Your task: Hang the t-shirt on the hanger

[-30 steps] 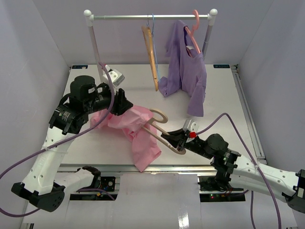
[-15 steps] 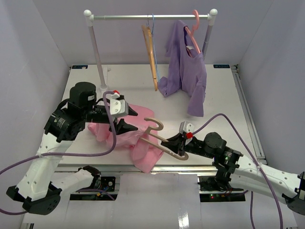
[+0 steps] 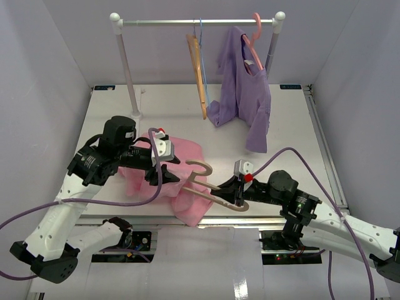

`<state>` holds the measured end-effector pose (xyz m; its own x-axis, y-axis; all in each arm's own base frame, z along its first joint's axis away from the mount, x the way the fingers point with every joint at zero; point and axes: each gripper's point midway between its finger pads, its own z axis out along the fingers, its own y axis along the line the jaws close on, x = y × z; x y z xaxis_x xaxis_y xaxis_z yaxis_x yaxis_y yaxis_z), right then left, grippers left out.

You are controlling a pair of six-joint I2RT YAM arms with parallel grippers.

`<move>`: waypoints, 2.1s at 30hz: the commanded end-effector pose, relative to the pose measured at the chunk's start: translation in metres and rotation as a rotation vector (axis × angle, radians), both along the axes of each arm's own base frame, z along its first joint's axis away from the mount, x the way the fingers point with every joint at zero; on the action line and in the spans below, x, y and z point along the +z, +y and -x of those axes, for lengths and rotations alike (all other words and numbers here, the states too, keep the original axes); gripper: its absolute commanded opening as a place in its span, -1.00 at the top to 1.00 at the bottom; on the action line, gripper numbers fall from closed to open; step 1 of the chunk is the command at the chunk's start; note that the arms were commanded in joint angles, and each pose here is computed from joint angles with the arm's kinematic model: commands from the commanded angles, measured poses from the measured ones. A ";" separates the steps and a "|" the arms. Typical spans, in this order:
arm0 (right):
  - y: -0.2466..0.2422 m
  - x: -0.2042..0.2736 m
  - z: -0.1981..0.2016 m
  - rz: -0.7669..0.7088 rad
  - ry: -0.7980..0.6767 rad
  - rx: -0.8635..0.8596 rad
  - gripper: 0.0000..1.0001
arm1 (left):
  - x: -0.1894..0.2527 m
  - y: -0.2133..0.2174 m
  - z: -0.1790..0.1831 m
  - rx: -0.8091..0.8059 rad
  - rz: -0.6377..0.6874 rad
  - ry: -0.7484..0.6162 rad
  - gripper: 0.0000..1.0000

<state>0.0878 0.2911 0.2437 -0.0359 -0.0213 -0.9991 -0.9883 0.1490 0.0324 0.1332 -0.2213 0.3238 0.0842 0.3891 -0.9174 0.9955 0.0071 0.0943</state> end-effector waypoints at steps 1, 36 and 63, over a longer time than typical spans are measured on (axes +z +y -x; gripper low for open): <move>0.005 0.039 0.005 -0.091 -0.053 0.042 0.84 | 0.010 -0.002 -0.001 -0.009 0.026 -0.045 -0.30; -0.059 0.108 -0.080 -0.173 0.041 -0.581 -0.42 | -0.015 -0.008 -0.037 0.356 0.033 0.194 1.00; 0.081 0.022 -0.029 -0.139 0.209 -0.223 0.75 | 0.025 0.014 -0.020 0.557 0.422 0.260 1.00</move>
